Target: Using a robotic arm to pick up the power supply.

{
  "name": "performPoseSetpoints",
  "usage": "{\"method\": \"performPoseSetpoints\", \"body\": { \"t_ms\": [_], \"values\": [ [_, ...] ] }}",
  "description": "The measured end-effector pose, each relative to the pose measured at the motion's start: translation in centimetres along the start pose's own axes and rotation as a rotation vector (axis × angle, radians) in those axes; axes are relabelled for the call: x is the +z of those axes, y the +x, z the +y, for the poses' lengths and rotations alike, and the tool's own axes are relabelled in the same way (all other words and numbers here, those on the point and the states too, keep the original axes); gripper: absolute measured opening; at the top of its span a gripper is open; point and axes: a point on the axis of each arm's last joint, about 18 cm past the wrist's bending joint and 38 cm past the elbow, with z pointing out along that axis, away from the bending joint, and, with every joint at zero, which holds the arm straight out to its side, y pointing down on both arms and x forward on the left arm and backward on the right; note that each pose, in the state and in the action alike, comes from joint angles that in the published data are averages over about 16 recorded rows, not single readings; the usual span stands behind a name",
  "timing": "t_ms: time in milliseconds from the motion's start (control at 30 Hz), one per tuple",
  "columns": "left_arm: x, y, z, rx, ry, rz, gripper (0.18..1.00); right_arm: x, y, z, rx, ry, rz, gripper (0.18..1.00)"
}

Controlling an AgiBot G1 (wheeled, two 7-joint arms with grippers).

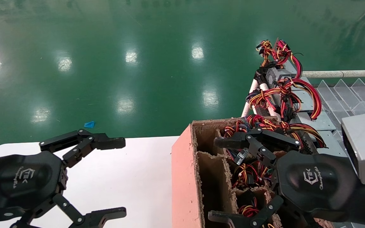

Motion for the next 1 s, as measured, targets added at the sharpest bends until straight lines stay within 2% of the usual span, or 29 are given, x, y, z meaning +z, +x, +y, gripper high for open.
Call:
{"method": "performPoseSetpoints", "body": {
  "t_ms": [1000],
  "values": [
    [0.00, 0.00, 0.00, 0.000, 0.000, 0.000, 1.001, -0.04, 0.03, 0.00, -0.001, 0.000, 0.002, 1.000]
  ]
}}
